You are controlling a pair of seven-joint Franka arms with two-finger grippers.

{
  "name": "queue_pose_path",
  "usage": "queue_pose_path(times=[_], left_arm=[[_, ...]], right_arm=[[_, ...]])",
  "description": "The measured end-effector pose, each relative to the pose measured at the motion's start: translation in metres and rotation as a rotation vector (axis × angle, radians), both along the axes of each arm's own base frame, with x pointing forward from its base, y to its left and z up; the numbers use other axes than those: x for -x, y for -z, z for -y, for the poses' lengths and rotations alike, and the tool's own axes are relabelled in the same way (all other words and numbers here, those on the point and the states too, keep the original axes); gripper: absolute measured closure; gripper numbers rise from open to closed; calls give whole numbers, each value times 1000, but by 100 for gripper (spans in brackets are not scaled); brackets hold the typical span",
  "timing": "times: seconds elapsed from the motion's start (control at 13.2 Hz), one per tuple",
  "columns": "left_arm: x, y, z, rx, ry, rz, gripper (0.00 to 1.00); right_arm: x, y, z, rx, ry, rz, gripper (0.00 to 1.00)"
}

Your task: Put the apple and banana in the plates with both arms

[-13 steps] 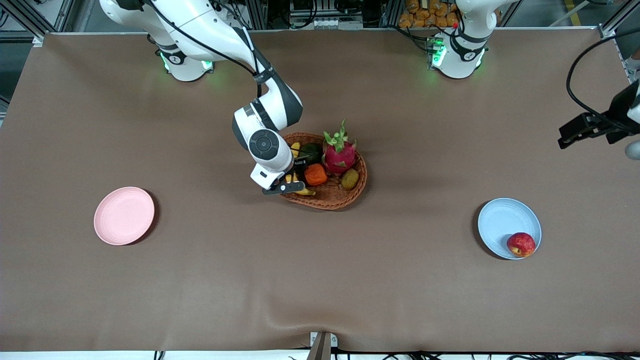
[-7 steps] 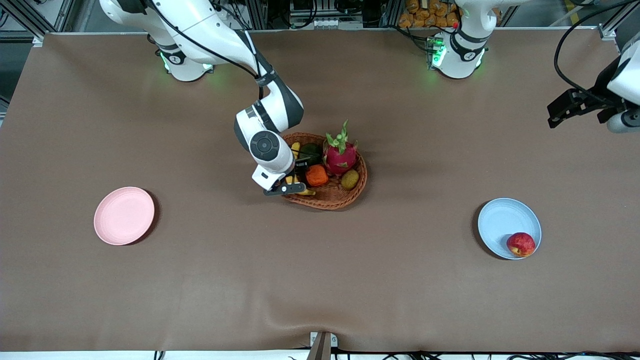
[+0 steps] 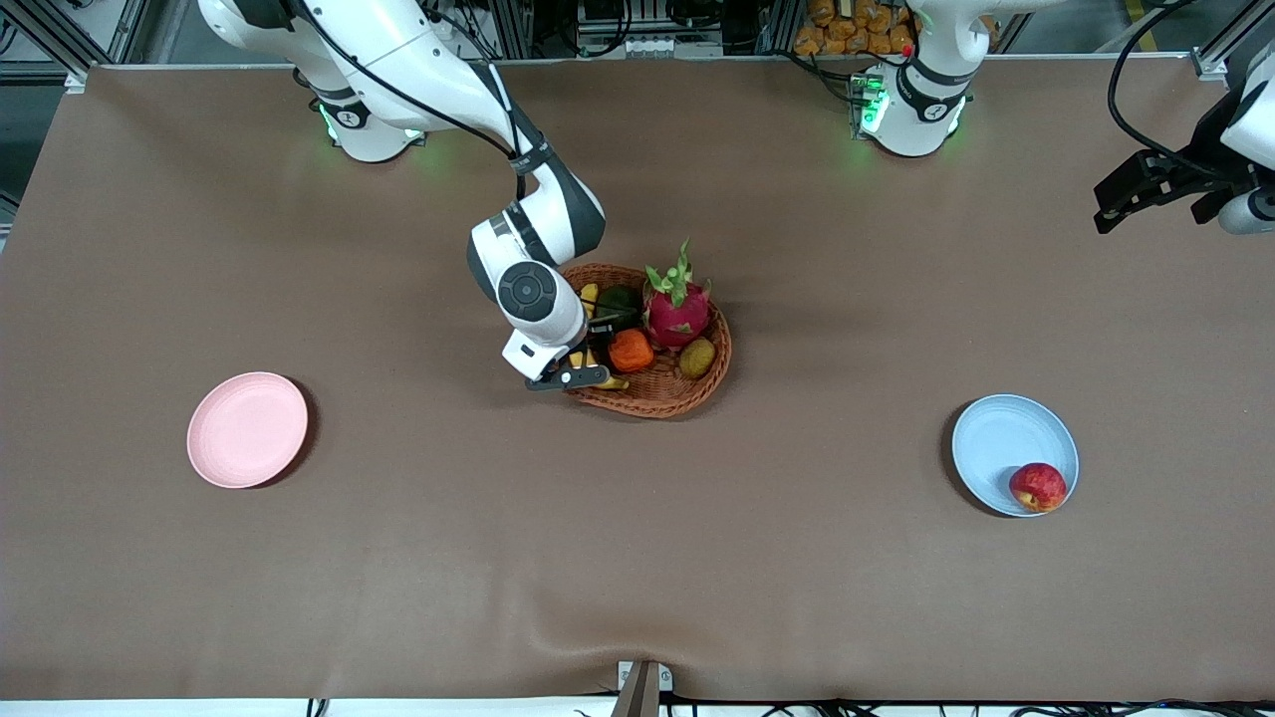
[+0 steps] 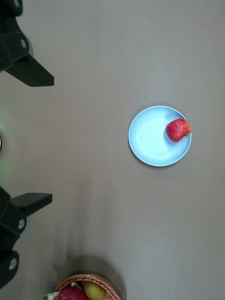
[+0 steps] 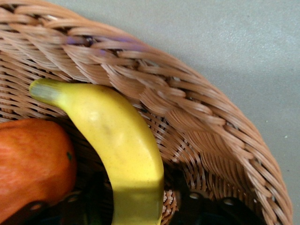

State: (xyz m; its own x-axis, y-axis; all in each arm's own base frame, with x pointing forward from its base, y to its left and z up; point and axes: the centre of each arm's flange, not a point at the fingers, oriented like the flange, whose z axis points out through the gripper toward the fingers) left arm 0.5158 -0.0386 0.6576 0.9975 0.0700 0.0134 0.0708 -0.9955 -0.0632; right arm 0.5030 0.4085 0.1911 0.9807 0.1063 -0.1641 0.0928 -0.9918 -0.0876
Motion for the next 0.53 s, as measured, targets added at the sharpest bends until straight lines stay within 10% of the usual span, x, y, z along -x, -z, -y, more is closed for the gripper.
queue_pose_path(times=[0.15,0.53], left_arm=[[2,2,0,0,6,-22,0],[4,3,0,2,7,-34,0]], right_arm=[[-2,-2,1,1,18,3,60],[-12,-56,-6,-32,64,33,60]])
